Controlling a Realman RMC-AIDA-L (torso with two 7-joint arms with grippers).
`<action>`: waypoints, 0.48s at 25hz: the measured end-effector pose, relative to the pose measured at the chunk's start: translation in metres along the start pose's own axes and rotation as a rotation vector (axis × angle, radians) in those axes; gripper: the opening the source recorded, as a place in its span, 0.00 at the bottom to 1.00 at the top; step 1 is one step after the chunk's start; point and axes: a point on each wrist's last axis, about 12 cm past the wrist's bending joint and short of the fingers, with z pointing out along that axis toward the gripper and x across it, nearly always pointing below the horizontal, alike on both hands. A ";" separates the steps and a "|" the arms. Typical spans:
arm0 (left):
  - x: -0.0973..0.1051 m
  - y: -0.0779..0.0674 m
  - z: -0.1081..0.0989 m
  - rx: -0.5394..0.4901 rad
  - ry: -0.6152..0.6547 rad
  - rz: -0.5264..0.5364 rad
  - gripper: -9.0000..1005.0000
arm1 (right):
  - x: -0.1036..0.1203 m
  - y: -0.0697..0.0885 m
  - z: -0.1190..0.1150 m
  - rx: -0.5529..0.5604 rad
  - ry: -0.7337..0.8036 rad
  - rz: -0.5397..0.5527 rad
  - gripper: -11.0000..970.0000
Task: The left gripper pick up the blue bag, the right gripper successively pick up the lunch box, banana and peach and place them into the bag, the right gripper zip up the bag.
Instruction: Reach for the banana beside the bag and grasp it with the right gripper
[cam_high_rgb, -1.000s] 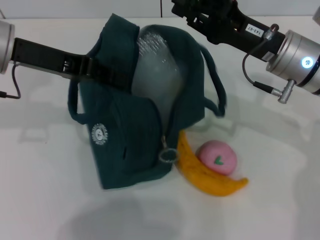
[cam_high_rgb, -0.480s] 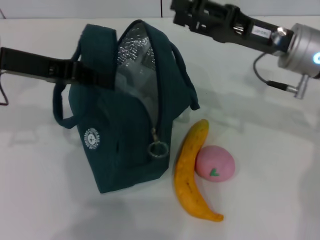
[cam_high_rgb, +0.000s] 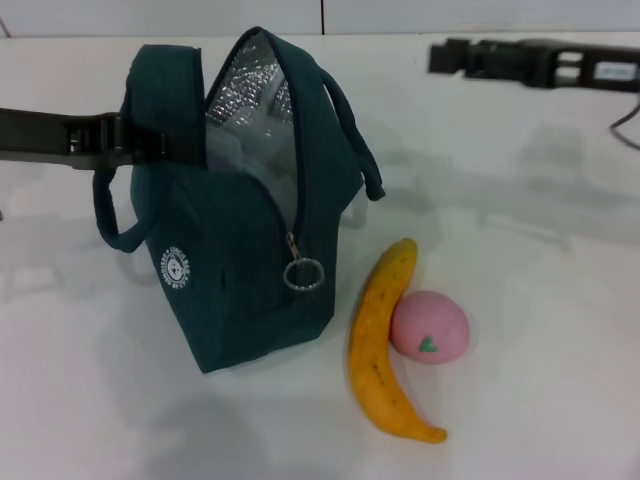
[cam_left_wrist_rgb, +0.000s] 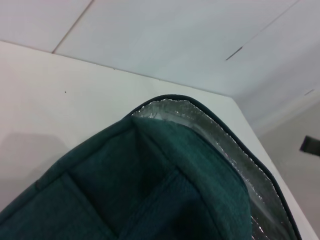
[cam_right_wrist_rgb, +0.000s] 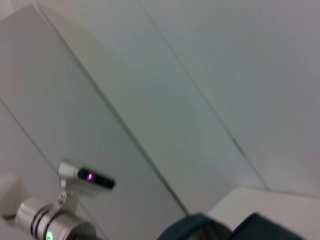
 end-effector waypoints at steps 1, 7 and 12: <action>0.001 0.000 0.000 0.003 -0.005 -0.003 0.04 | -0.002 0.000 -0.004 0.002 -0.013 0.002 0.90; 0.004 0.001 -0.001 0.019 -0.022 -0.007 0.04 | -0.015 0.005 -0.017 -0.015 0.019 -0.063 0.90; 0.010 0.008 -0.007 0.029 -0.071 -0.035 0.04 | -0.028 0.015 -0.015 -0.008 0.216 -0.215 0.90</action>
